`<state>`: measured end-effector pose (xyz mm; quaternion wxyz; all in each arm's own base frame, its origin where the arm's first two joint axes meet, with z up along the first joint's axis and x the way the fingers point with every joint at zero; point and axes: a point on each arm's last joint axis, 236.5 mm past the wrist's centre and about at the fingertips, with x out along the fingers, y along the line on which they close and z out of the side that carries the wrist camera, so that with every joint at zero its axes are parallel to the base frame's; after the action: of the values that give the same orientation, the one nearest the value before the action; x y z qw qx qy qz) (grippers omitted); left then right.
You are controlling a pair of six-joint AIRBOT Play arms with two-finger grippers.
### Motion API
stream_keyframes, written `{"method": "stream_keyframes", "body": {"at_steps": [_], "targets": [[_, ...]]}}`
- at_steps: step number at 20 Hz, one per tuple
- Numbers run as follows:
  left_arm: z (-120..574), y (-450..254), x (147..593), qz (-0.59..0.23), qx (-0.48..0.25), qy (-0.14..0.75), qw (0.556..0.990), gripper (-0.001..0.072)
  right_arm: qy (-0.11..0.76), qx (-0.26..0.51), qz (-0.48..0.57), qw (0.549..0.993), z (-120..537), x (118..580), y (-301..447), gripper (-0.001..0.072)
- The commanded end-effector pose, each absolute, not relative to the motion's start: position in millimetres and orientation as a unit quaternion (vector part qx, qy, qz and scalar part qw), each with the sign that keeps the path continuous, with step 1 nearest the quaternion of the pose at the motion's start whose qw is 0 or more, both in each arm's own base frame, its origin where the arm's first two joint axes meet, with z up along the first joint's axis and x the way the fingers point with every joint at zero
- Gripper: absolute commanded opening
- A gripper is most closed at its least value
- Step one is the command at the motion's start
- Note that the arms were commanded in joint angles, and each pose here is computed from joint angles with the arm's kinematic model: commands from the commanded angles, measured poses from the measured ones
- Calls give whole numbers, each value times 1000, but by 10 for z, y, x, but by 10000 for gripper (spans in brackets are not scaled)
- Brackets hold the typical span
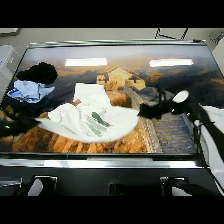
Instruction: Fold the clothes and pants, and hang the long-sleeved shirts on hangers.
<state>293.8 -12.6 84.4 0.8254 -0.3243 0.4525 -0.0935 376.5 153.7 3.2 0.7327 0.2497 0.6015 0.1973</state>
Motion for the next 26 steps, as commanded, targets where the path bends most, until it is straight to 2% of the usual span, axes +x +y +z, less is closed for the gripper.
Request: {"method": "stream_keyframes", "body": {"at_steps": [1, 3, 4, 7, 10, 12, 14, 17, 19, 22, 24, 26], "targets": [[2819, -159, 3276, -133, -285, 219, 923, 18, 412, 205, 168, 872, 1765, 4467, 968, 41], [4201, -281, 3078, -160, -240, 49, 956, 18, 218, 164, 141, 952, 3354, 4480, 540, 41], [4808, -365, 2845, -165, -206, -27, 964, 18, 119, 135, 124, 976, 4137, 4247, 387, 42], [5742, -750, 2129, -187, -127, -143, 964, 18, -95, 74, 97, 988, 5663, 3156, 295, 42], [6141, -1001, 1605, -198, -99, -213, 952, 18, -219, 53, 84, 971, 6296, 2204, 317, 42], [6357, -1023, 1366, -191, -95, -263, 941, 18, -264, 39, 67, 961, 6480, 1847, 279, 42], [6425, -1002, 1304, -186, -97, -281, 936, 18, -281, 24, 45, 958, 6542, 1688, 212, 42], [6267, -933, 1562, -184, -98, -239, 948, 18, -243, 2, 14, 970, 6378, 1824, 98, 43], [5932, -823, 1974, -189, -113, -166, 961, 18, -156, -8, -4, 988, 5989, 2174, -3, 43], [4991, -569, 2757, -199, -163, -3, 966, 18, 70, -5, -16, 997, 4810, 3030, -173, 43], [4073, -338, 3295, -200, -206, 112, 951, 18, 211, 12, -9, 977, 3848, 3662, -241, 42], [3029, -151, 3746, -174, -274, 214, 921, 18, 308, 44, 3, 950, 2890, 4246, -249, 42]]}}
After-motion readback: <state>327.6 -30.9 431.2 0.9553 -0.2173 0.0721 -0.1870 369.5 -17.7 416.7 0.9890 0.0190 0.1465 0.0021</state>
